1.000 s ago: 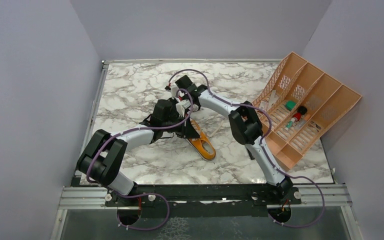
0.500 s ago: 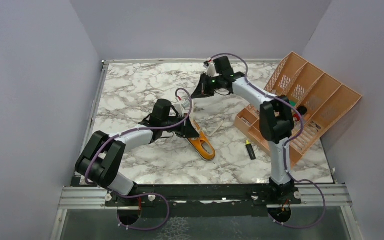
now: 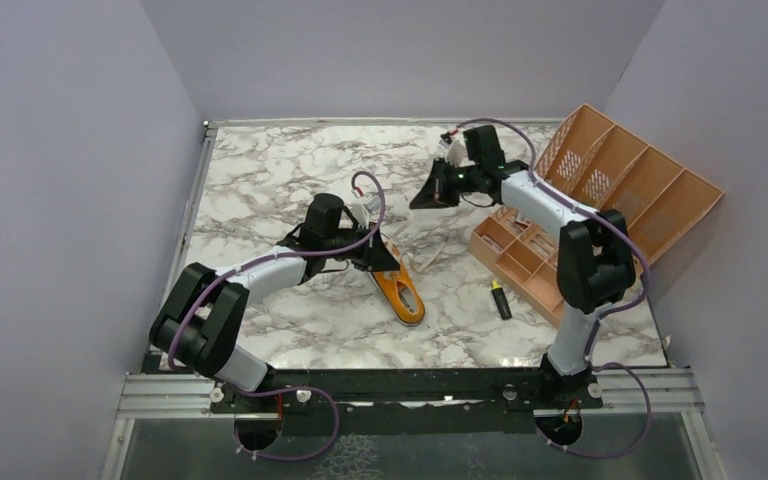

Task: Tie the shoes

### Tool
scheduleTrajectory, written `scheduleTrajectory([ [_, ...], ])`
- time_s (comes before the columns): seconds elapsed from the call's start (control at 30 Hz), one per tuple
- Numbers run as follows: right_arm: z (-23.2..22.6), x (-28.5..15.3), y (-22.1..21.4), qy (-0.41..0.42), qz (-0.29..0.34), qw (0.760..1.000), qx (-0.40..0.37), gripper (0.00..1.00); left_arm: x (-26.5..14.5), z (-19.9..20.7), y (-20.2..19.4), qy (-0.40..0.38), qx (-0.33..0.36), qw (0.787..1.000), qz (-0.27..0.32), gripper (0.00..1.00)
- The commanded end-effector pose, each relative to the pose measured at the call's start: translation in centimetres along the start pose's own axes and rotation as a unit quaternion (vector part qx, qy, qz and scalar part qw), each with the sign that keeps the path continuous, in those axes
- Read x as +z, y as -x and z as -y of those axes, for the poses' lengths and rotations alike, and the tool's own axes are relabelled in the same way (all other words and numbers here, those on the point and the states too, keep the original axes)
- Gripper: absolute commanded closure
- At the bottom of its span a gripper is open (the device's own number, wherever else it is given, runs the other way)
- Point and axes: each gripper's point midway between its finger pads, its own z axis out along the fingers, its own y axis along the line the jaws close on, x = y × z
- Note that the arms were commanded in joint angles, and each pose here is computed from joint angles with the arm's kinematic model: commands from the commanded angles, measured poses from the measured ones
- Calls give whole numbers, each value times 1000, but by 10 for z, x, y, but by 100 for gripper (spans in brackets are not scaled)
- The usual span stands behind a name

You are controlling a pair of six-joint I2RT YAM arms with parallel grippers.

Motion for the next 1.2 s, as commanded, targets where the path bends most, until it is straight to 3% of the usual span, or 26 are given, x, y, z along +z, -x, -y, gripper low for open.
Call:
scheduleTrajectory([
  [0.0,13,-36,2,27,25,999,39,99,-1,11,13,-12,29,1000,1,100],
  [0.13,28,-50,-14,31,-5,999,38,99,-2,12,11,-14,27,1000,-2,100],
  [0.27,19,-46,-53,114,-89,989,21,99,-3,16,12,-20,28,999,6,100],
  [0.43,7,-24,-65,174,-117,978,7,99,-2,16,11,-25,18,999,8,100],
  [0.67,6,2,-107,192,-216,954,81,99,-2,17,16,-22,19,1000,12,100],
  [1.17,-10,-9,-149,221,-267,931,115,99,7,5,18,-10,-11,1000,23,100],
])
